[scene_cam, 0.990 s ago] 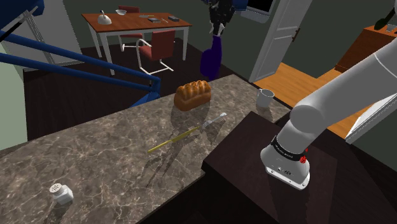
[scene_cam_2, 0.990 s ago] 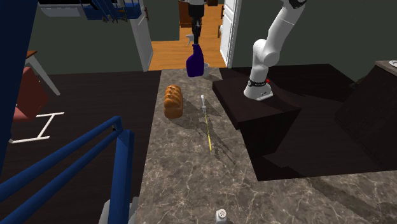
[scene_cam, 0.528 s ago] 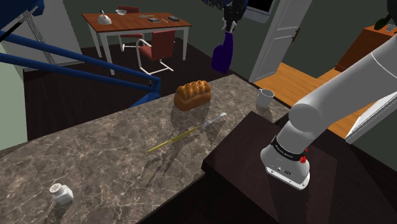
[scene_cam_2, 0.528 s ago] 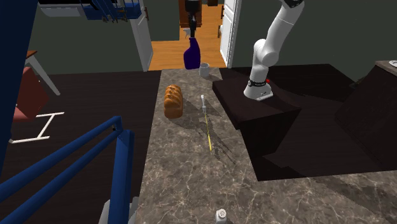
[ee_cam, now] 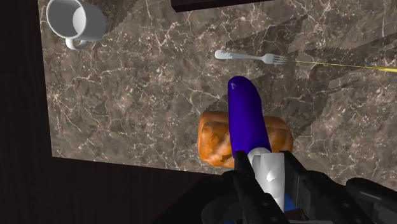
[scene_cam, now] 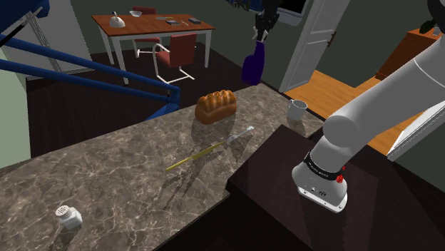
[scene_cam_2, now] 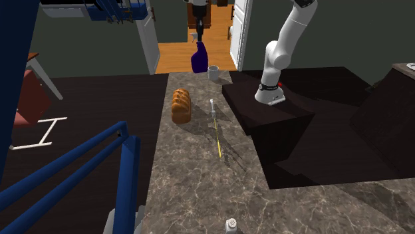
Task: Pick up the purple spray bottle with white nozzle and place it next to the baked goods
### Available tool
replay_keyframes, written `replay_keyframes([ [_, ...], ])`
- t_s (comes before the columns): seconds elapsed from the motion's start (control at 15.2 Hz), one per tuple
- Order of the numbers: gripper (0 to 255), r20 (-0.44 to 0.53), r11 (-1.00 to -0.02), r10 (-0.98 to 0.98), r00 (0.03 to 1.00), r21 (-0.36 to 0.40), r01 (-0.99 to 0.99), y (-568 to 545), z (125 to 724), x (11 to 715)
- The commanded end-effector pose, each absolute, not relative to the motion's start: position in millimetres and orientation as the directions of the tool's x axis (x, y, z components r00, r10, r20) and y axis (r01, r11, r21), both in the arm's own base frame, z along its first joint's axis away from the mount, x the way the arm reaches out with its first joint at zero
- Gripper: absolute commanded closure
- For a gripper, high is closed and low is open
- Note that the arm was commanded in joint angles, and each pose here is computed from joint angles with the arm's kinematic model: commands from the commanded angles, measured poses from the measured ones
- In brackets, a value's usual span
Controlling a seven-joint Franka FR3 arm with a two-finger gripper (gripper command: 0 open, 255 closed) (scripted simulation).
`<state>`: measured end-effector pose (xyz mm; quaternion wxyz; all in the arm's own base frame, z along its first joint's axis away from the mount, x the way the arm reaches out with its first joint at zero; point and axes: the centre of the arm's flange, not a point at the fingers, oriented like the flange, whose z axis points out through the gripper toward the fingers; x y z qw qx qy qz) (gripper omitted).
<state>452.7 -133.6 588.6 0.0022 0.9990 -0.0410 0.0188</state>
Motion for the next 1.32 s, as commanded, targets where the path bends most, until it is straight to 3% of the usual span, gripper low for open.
replay_keyframes([
  [0.0, 255, 0.038, -0.997, -0.082, 0.996, 0.003, -0.082, -134, 577, 453],
  [1.25, 255, 0.038, -0.997, -0.082, 0.996, 0.003, -0.082, -134, 477, 453],
])
